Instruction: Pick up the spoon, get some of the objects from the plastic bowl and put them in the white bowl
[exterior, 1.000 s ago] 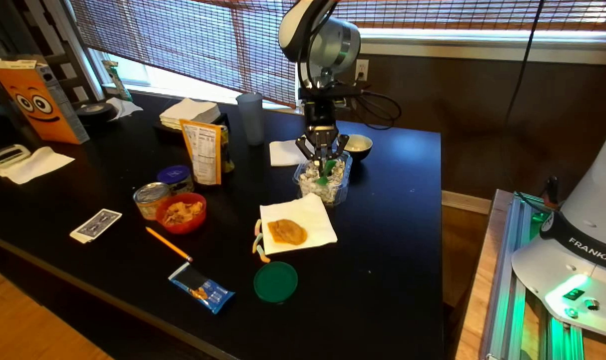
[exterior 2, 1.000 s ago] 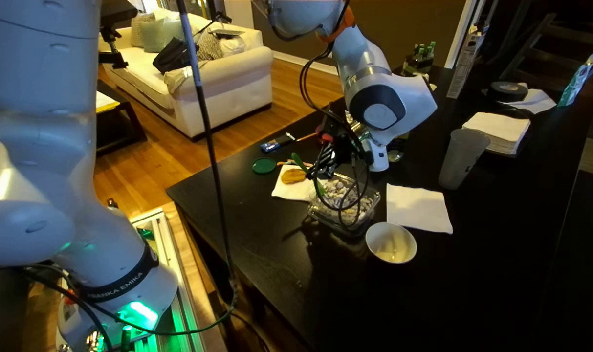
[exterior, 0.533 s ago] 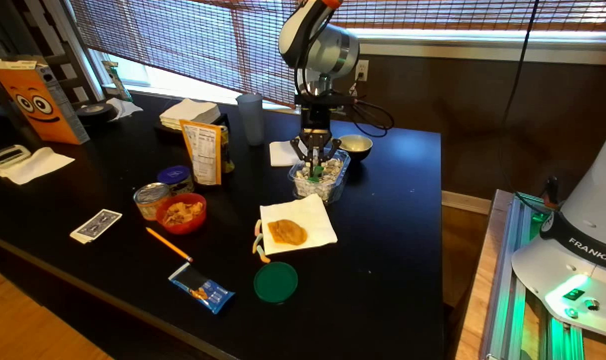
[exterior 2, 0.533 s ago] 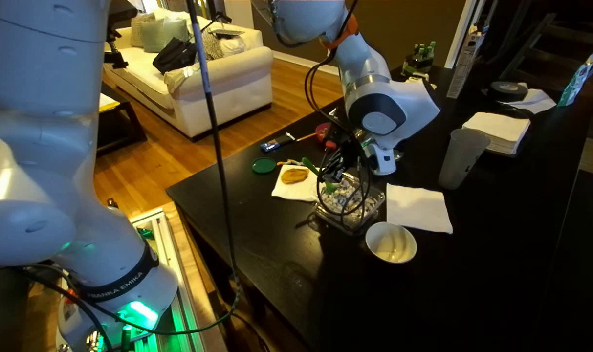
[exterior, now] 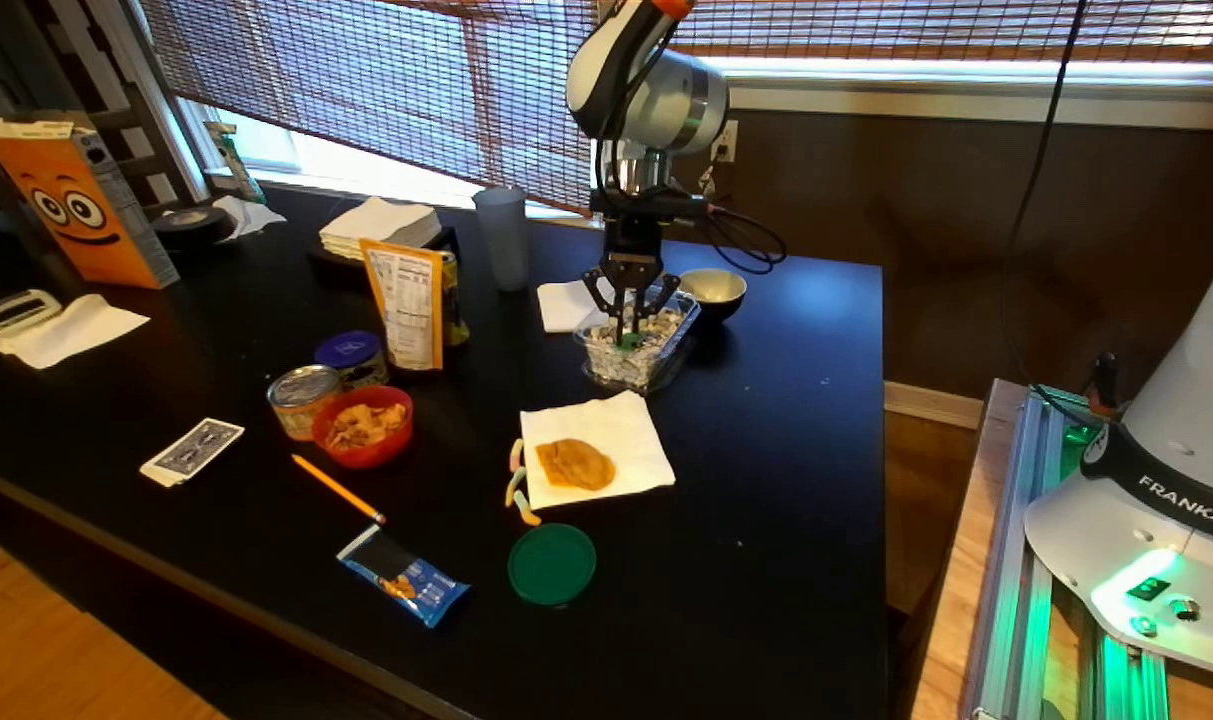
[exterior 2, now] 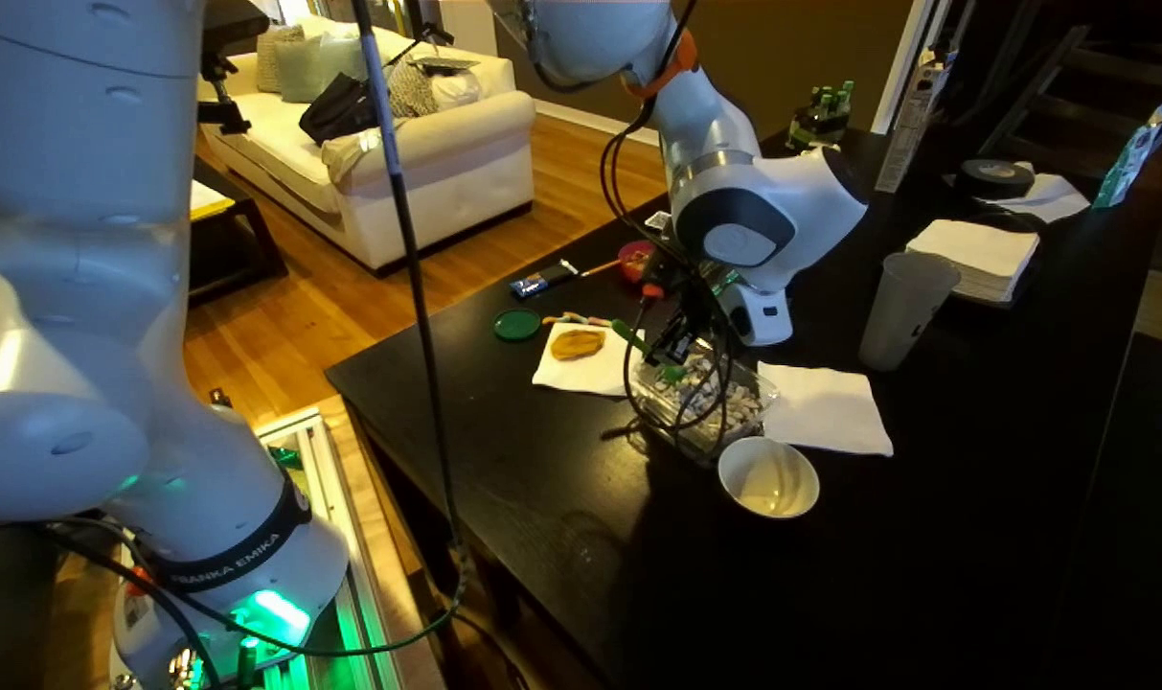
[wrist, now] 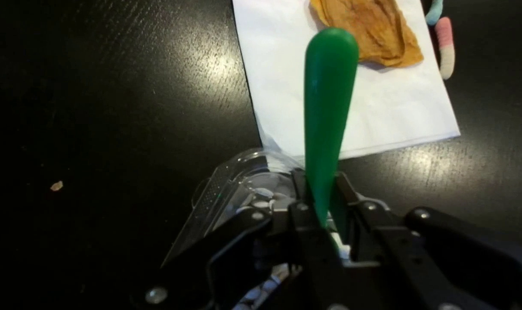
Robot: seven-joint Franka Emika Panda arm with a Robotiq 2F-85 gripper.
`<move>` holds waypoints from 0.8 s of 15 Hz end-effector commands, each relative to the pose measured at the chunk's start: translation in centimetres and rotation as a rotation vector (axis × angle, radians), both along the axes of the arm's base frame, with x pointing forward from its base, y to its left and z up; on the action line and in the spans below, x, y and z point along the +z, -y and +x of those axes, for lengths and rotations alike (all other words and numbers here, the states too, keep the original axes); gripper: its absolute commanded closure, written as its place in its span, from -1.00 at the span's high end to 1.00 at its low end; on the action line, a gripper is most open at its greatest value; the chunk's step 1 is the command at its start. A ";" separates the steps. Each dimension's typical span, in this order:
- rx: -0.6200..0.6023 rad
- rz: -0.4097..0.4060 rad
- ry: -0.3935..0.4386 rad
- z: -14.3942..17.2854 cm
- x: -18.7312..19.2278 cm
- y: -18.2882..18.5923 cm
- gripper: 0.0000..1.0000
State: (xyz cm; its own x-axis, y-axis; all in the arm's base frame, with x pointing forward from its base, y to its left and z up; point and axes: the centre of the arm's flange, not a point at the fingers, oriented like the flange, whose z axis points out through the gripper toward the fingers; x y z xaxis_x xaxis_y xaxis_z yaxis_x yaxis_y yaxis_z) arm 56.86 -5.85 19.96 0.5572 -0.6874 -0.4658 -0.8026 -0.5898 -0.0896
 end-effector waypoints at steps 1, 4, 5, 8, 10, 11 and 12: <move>-0.044 -0.069 0.026 -1.9 0.2 -0.2 -0.92; -0.070 -0.106 0.057 -2.5 0.3 -0.5 -0.92; -0.079 -0.122 0.066 -2.7 0.2 -0.5 -0.92; -0.096 -0.153 0.084 -3.1 0.1 -0.7 -0.92; -0.113 -0.186 0.102 -3.6 0.2 -0.9 -0.92; -0.117 -0.206 0.121 -4.1 0.4 -1.2 -0.92; -0.125 -0.230 0.143 -4.5 0.7 -1.3 -0.92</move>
